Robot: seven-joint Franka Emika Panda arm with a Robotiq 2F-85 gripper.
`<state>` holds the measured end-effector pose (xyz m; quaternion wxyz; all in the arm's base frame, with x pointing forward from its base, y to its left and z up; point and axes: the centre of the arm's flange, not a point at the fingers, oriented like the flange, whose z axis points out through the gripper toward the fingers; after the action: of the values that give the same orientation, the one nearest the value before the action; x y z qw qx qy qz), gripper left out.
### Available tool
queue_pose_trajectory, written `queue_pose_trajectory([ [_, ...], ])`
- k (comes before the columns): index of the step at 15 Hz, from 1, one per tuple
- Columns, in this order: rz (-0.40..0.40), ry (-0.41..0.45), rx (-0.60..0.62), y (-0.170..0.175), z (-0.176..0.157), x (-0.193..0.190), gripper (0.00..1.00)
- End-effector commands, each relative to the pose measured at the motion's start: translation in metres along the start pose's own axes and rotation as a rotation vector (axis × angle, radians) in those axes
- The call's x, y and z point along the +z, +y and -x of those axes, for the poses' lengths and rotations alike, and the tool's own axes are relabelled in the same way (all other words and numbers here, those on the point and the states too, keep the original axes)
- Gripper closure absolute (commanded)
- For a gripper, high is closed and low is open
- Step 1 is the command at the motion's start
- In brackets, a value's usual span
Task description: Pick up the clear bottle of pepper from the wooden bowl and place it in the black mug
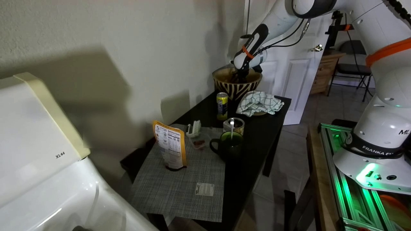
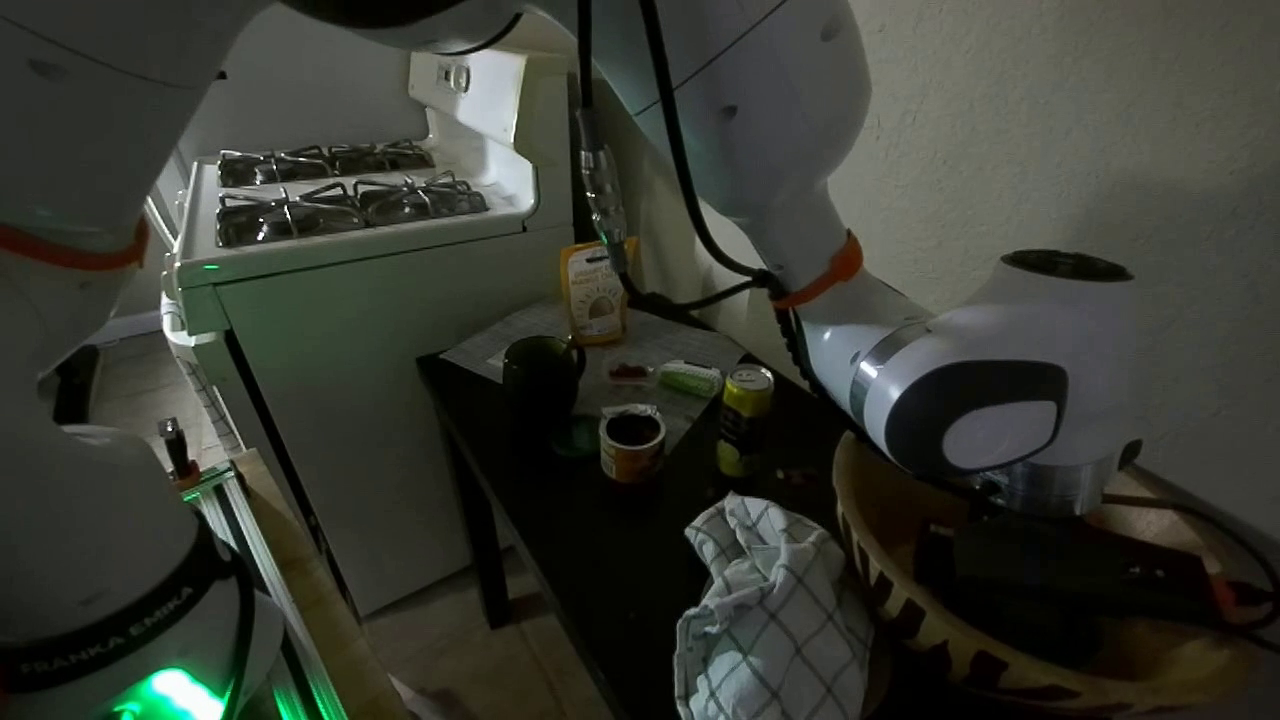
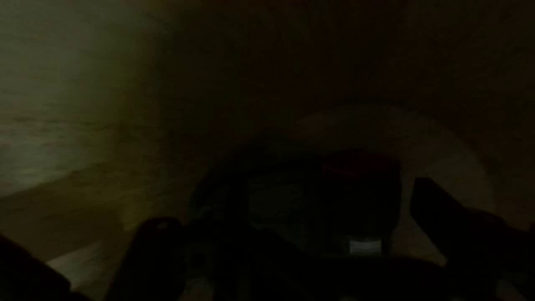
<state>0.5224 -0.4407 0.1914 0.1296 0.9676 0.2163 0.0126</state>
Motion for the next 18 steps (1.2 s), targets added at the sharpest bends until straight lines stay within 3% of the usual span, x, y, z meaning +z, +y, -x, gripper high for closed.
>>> queue_pose_trajectory([
  [1, 0.008, 0.033, -0.024, -0.004, -0.004, 0.001, 0.00],
  [4, -0.005, 0.013, -0.028, -0.007, -0.005, 0.006, 0.02],
  [5, -0.011, 0.005, -0.028, -0.008, -0.004, 0.009, 0.19],
  [10, -0.020, 0.004, -0.033, -0.013, -0.003, 0.017, 0.55],
  [13, -0.021, 0.035, -0.049, -0.015, -0.006, 0.002, 0.78],
  [18, -0.031, 0.129, -0.119, -0.014, -0.010, -0.057, 0.78],
])
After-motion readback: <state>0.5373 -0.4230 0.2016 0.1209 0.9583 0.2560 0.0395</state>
